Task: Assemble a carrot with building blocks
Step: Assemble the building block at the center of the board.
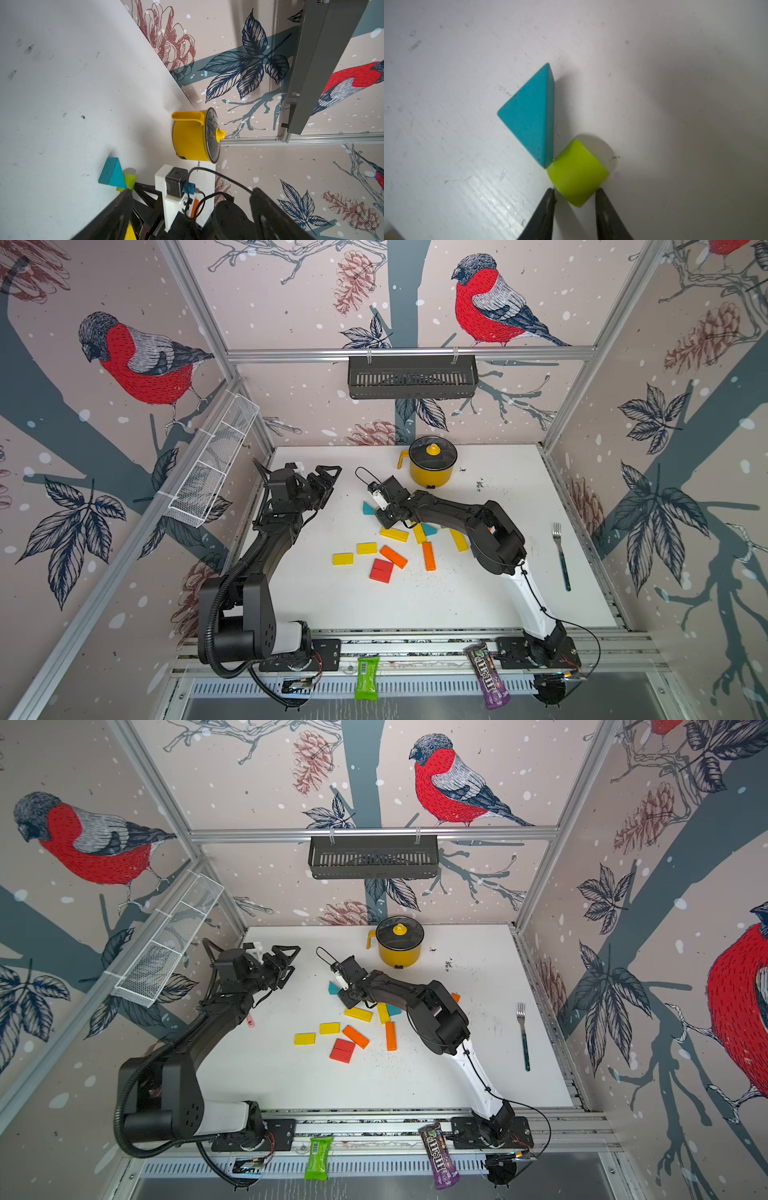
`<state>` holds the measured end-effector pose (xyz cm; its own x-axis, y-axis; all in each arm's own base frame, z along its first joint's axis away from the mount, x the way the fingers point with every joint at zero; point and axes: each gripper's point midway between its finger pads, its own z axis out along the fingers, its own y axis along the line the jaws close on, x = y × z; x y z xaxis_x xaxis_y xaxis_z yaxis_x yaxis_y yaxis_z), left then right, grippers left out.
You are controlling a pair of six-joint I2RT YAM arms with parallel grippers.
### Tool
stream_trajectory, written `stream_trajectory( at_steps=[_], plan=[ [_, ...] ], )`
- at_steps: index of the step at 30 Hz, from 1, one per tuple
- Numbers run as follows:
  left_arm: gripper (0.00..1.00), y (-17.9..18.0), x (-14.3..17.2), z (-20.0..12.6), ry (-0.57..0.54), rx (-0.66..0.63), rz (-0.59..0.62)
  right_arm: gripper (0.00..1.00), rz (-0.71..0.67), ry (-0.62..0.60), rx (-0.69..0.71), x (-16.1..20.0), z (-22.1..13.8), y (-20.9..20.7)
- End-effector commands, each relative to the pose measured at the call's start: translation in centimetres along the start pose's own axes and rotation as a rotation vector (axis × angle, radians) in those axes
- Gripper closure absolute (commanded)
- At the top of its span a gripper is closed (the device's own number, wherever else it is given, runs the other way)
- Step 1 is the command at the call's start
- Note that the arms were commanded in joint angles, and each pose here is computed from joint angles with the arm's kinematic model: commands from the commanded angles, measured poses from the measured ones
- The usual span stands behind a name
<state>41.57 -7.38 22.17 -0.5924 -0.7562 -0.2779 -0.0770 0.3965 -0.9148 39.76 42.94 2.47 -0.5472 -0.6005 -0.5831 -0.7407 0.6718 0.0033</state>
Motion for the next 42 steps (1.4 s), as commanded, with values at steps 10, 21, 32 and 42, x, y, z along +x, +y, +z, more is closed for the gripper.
stream_trajectory(
  at_steps=[10, 21, 32, 42],
  plan=[
    [0.11, -0.6, -0.1, 0.1, 0.001, 0.016, 0.022, 0.67, -0.017, 0.021, 0.019, 0.4, 0.4, -0.2],
    [0.11, -0.5, 0.0, 0.2, 0.006, 0.014, 0.019, 0.56, 0.023, 0.001, 0.020, 0.3, 0.8, 0.5],
    [0.11, -0.6, 0.0, 0.1, 0.004, 0.013, 0.020, 0.57, 0.046, -0.005, 0.043, -0.1, 0.6, -0.1],
    [0.11, -0.7, 0.0, 0.1, 0.001, 0.014, 0.025, 0.40, 0.030, -0.038, 0.025, -1.5, -1.3, 1.1]
  ],
)
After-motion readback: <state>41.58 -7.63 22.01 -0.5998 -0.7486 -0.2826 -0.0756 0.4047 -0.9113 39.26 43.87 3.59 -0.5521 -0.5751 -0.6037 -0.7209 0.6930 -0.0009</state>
